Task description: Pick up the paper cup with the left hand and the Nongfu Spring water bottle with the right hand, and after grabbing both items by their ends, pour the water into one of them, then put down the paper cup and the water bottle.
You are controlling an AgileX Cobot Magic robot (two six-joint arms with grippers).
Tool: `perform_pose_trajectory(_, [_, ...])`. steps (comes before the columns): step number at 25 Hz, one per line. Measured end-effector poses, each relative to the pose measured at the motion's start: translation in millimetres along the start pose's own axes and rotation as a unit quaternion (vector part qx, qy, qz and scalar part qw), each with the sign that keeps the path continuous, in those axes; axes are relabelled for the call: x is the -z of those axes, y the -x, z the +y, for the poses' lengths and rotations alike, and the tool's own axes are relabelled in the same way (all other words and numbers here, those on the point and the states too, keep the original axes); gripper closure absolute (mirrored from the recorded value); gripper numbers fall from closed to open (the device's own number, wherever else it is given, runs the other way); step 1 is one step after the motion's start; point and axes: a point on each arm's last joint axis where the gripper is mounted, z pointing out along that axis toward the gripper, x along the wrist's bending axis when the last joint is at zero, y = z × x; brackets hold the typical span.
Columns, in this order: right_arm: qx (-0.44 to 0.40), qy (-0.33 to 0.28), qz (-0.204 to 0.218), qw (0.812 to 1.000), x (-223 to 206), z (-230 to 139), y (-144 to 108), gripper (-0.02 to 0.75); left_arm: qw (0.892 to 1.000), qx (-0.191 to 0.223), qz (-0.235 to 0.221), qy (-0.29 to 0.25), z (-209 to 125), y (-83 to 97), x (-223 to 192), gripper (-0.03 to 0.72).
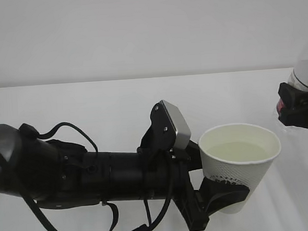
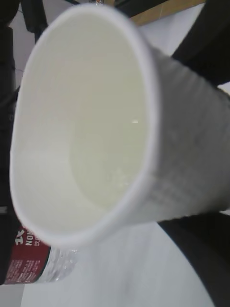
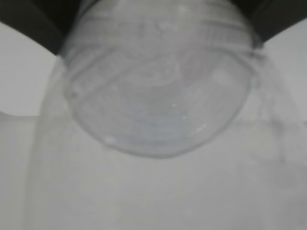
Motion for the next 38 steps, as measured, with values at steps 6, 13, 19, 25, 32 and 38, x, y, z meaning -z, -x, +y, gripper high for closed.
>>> perform_pose_trajectory(6, [0.003, -0.001, -0.002, 1.000, -4, -7, 0, 0.243, 1.000, 0.000, 0.000, 0.000, 0, 0.0, 0, 0.171])
perform_pose_trajectory(13, [-0.002, -0.020, -0.003, 1.000, -8, -18, 0, 0.243, 1.000, 0.000, 0.000, 0.000, 0, -0.1, 0, 0.171])
perform_pose_trajectory(19, [-0.010, -0.033, -0.004, 0.999, -10, -25, -1, 0.243, 1.000, 0.000, 0.000, 0.000, 0, -0.1, 0, 0.171])
perform_pose_trajectory(25, [-0.013, -0.033, -0.004, 0.999, -11, -25, -1, 0.243, 1.000, 0.000, 0.000, 0.000, 0, -0.1, 0, 0.171])
perform_pose_trajectory(32, [-0.013, -0.054, -0.002, 0.998, -11, -30, -1, 0.243, 1.000, 0.000, 0.000, 0.000, 0, -0.1, 0, 0.171])
perform_pose_trajectory(38, [-0.013, -0.055, -0.002, 0.998, -11, -30, -1, 0.243, 1.000, 0.000, 0.000, 0.000, 0, -0.1, 0, 0.171])
